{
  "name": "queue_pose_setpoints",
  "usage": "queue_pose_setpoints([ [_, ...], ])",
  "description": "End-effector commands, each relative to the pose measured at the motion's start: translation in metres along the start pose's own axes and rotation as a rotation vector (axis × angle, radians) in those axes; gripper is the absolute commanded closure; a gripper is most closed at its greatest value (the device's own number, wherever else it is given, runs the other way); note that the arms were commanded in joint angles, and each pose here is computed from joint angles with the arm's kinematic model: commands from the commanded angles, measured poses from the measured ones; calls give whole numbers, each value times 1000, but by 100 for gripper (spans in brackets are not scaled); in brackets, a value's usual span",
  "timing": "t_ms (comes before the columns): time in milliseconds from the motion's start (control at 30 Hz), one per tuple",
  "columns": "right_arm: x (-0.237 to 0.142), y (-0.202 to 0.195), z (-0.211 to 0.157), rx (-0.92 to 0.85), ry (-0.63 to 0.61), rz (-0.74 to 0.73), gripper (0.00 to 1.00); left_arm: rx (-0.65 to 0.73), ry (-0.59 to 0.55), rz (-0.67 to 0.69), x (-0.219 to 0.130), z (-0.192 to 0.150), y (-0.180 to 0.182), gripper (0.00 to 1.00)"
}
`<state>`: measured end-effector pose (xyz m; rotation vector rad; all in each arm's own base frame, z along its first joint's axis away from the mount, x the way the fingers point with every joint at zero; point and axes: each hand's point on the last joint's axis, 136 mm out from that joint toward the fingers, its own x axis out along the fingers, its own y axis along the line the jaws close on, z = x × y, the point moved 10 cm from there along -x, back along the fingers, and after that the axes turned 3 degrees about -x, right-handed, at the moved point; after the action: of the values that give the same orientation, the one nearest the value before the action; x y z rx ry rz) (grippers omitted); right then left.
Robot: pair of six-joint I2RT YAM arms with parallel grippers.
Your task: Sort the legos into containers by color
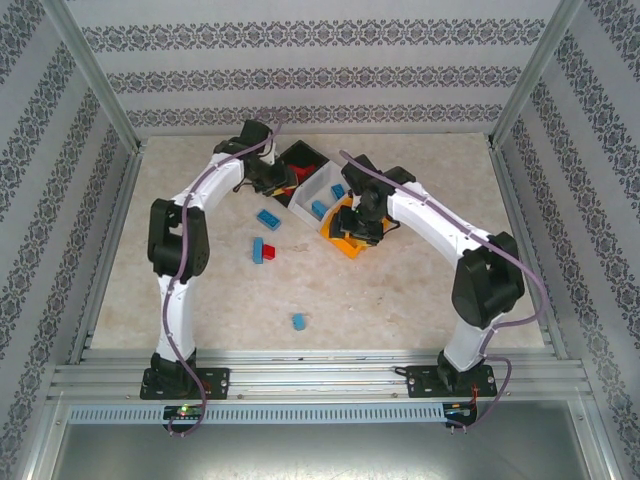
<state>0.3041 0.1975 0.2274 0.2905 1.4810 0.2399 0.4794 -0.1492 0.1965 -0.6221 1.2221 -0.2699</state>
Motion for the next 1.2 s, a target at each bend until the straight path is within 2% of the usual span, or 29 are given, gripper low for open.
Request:
queue_pose_setpoints([
  [0, 11, 7, 1, -77, 60, 50, 40, -60, -56, -118, 1, 22, -21, 63],
  [133, 24, 4, 2, -122, 89, 46, 39, -63, -40, -70, 12, 34, -21, 63],
  [167, 27, 3, 1, -132, 85, 49, 39, -60, -35, -59, 14, 36, -21, 61],
  [233, 34, 0, 0, -135, 83, 51, 39, -53, -35, -33, 17, 40, -20, 49],
  [367, 29, 5, -9, -121, 75, 47, 38, -41, -24, -34, 10, 47, -20, 43],
  [500, 12, 22, -25, -157, 37, 8, 37, -14, -21, -50, -13, 47, -25, 36],
  [600, 16, 38, -42, -188, 56, -5, 37, 44, -14, 11, -38, 34, -25, 35],
  [733, 25, 64, -68, -273, 100, -53, 35, 33, -30, 35, -74, 12, -10, 33],
  [833, 39, 77, -89, -335, 161, -107, 33, 21, -74, 30, -97, -8, 9, 31],
  [1000, 57, 92, -124, -434, 245, -200, 31, -12, -71, 53, -132, -39, 43, 30],
  [1167, 81, 96, -140, -488, 296, -254, 30, -39, -66, 93, -149, -68, 77, 29],
])
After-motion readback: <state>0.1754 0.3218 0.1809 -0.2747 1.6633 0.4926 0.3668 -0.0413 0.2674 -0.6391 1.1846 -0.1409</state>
